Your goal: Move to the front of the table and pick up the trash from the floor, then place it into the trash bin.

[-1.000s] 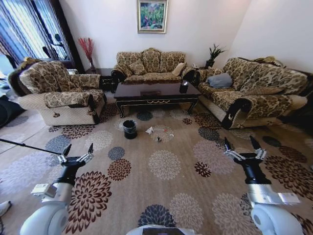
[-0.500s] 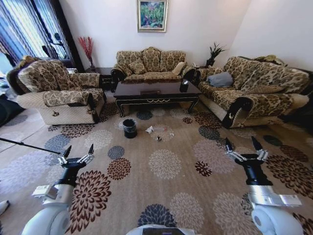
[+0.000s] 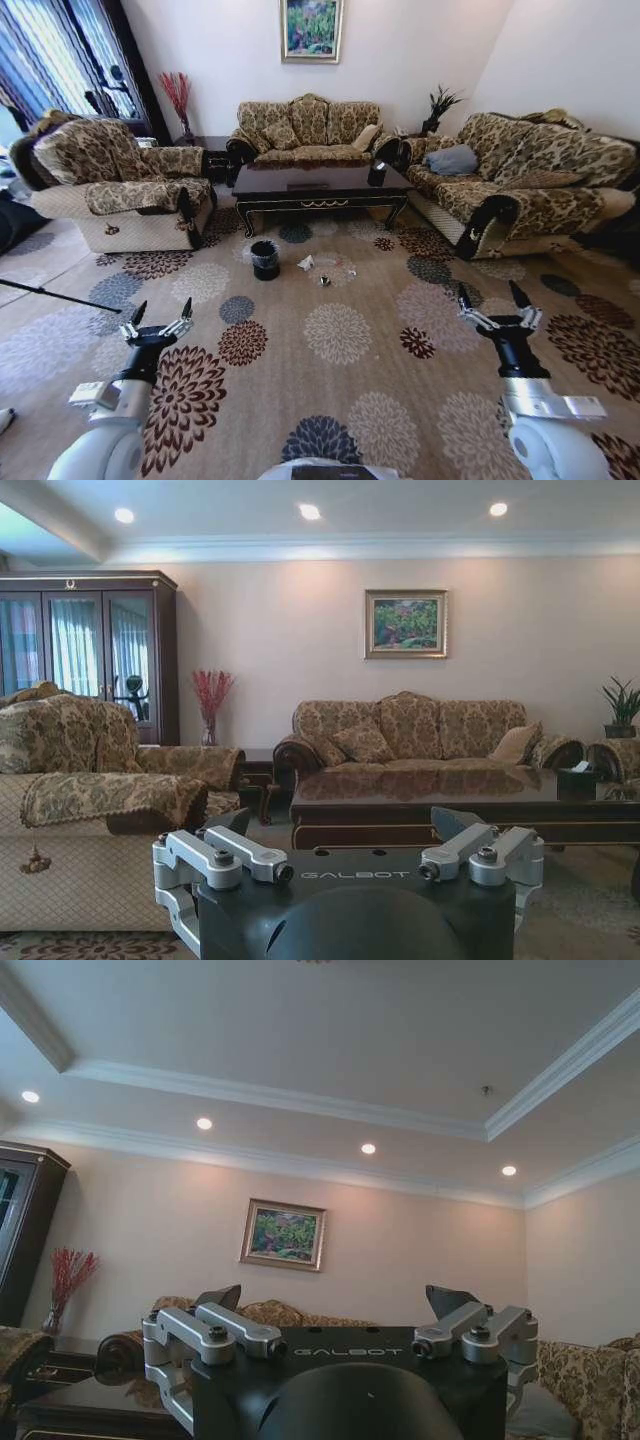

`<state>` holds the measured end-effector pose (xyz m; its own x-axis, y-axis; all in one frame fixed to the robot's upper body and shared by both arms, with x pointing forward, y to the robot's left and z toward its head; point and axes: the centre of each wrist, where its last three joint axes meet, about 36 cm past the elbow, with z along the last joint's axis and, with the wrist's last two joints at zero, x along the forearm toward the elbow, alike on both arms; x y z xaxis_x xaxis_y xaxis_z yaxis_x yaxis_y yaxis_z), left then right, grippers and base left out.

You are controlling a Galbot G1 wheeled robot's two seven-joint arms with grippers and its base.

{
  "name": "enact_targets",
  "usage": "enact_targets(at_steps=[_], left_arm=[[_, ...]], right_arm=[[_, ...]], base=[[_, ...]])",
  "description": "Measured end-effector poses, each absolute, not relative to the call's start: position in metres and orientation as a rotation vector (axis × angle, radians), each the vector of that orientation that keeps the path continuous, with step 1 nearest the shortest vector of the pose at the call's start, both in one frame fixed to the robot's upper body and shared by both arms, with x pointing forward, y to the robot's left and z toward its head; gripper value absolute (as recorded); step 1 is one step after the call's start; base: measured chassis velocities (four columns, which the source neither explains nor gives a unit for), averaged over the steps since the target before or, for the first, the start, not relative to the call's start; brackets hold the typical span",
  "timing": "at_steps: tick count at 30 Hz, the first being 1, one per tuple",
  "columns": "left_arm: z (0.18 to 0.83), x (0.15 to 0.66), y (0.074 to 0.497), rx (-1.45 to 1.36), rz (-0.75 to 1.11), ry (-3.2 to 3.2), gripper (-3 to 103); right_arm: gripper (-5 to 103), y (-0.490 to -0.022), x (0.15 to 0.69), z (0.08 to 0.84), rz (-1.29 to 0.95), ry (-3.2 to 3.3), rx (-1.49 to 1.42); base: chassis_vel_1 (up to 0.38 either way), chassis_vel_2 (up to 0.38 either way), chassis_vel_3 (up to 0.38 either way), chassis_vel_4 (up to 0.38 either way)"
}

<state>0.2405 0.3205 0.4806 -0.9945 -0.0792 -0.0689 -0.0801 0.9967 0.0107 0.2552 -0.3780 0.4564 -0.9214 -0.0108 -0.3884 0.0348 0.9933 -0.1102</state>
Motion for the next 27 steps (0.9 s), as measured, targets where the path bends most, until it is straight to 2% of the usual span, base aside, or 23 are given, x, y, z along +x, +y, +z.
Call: enact_targets(at_steps=[16, 21, 27], left_arm=[[0.479, 0.245, 0.324, -0.094, 0.041, 3.061, 100], [0.481, 0.245, 0.328, -0.095, 0.096, 3.068, 100], [0.484, 0.239, 0.333, -0.175, 0.187, 3.173, 100]], right_arm=[[100, -0.38, 0.258, 0.454, -0.187, 2.753, 0.02], [100, -0.381, 0.253, 0.456, -0.241, 2.816, 0.01], [100, -0.374, 0.245, 0.464, -0.248, 2.943, 0.144]], base=[[0.0, 0.0, 0.0, 0.0], [0.0, 0.0, 0.0, 0.0], [0.0, 0.0, 0.0, 0.0]])
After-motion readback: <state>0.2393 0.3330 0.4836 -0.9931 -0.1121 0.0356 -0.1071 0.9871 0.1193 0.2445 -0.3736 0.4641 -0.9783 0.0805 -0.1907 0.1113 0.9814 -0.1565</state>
